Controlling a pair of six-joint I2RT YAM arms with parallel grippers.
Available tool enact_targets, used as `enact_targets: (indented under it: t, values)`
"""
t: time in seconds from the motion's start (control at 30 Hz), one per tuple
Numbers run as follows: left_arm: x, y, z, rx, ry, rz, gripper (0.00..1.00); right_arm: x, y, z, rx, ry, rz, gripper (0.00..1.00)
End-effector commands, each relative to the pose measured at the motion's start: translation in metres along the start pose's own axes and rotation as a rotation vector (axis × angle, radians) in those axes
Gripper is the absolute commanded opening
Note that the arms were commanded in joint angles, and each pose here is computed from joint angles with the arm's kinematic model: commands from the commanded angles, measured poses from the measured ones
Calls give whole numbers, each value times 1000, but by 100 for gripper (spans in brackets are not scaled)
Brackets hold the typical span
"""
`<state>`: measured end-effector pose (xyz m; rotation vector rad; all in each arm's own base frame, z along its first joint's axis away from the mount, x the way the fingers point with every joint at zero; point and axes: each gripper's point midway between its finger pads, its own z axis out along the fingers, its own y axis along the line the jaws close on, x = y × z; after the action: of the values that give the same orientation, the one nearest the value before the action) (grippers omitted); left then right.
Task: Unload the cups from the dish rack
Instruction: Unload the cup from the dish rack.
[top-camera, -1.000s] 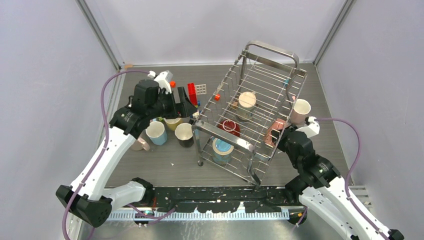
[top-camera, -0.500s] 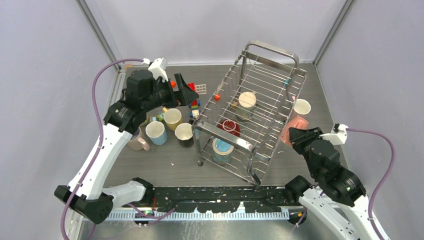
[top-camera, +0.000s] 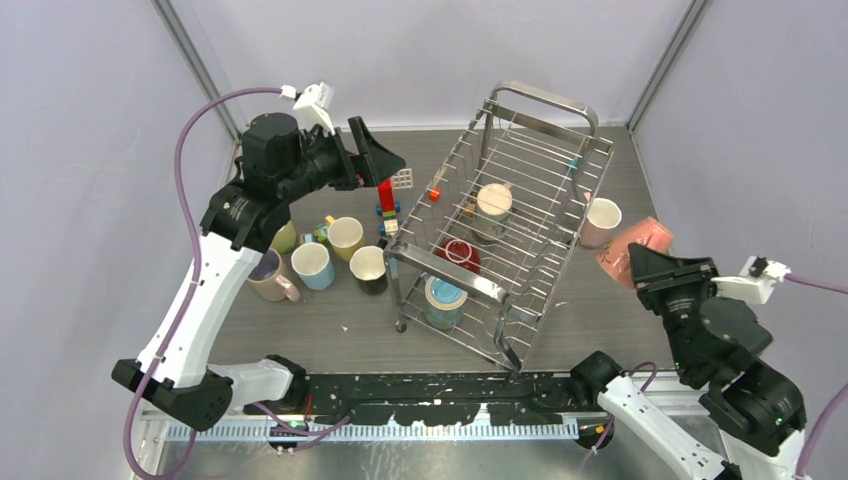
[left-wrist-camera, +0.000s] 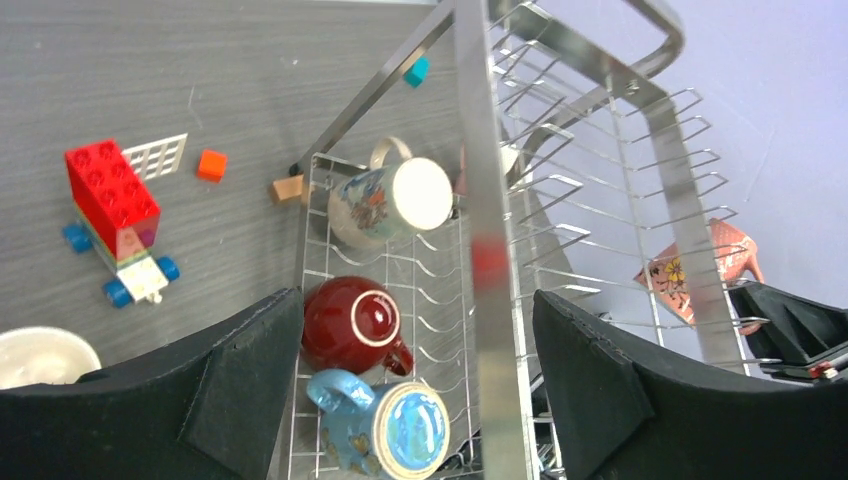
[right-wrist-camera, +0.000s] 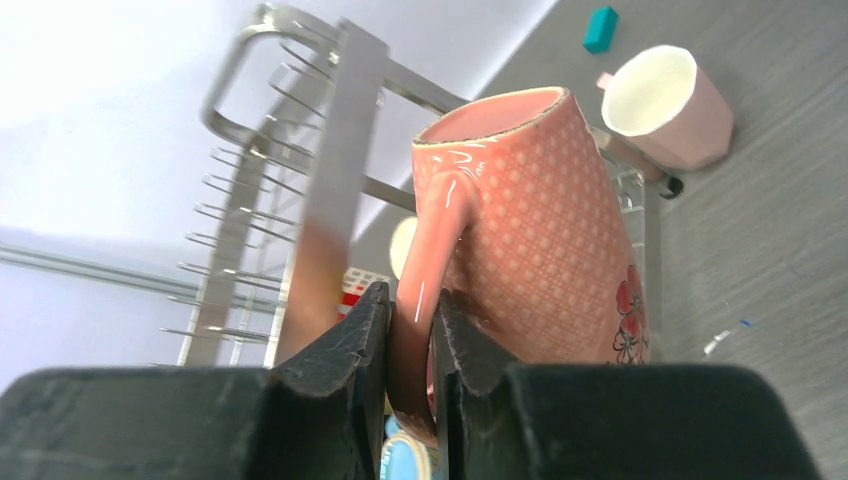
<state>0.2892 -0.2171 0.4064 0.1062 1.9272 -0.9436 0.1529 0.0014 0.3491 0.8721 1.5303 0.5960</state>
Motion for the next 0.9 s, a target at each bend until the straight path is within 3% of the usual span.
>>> enact_targets:
  t: [0.0,0.4,0.87]
  values:
    - [-31,-42,-4,116,-90,86,86,-45,39,-10,-67,-107,80,1]
    - [-48,-127,-2,303,-182,287,86,-97,107,-32,-188,-139,122,1]
    - [-25,-206,14,495,-299,590,87,-106,209,-26,-400,-56,223,1]
